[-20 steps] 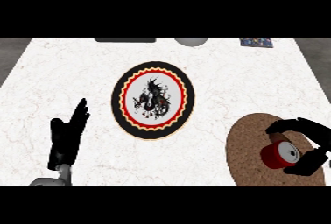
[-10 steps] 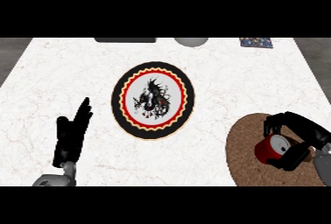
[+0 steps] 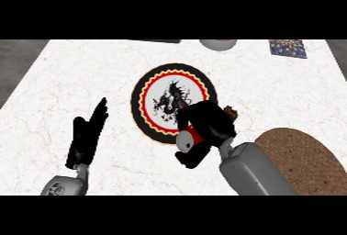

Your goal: Pick the can from the placemat and place it in the plate

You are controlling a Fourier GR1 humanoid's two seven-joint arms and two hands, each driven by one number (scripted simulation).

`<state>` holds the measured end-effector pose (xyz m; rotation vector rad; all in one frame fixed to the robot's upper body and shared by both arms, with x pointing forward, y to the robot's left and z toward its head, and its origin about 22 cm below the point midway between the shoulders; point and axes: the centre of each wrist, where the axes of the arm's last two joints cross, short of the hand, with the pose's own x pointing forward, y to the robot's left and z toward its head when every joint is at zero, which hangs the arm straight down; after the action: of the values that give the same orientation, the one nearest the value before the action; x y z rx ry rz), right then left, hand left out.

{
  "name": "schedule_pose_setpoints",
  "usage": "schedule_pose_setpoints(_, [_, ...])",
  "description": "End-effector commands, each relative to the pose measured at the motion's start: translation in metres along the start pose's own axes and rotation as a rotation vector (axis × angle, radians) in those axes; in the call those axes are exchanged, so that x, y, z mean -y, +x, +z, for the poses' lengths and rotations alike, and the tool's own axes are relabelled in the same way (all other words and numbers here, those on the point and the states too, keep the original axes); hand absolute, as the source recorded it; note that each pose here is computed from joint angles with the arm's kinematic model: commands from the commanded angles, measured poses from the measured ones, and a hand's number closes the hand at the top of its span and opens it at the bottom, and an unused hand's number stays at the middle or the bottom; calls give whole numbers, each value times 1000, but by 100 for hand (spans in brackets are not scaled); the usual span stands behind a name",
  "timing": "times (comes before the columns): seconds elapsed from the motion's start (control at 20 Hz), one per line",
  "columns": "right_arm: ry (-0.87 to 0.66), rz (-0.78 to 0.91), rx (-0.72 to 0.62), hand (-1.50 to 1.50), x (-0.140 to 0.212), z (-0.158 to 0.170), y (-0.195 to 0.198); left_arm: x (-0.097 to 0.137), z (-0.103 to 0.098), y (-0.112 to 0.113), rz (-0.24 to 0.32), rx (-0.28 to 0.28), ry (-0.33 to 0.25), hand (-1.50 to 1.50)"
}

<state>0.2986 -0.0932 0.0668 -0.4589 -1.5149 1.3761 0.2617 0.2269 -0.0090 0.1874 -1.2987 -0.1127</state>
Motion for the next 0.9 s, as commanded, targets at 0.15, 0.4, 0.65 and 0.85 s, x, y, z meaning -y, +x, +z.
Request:
schedule_pose_setpoints(0.15, [-289,15,38,150,-5,-13,97,-1,-1,1,3,0,-5,0])
schedule_pose_setpoints(0.4, [-549,29,-10,150,8,-21,128,-1,-1,-7,14,-12,28,0])
schedule_pose_setpoints(0.65, [-593,-12,-152,150,21,-47,142,-24,-12,6,4,8,35,0])
schedule_pose_setpoints(0.85, [-574,-42,-216,150,35,-69,139,-7,4,3,21,4,37,0])
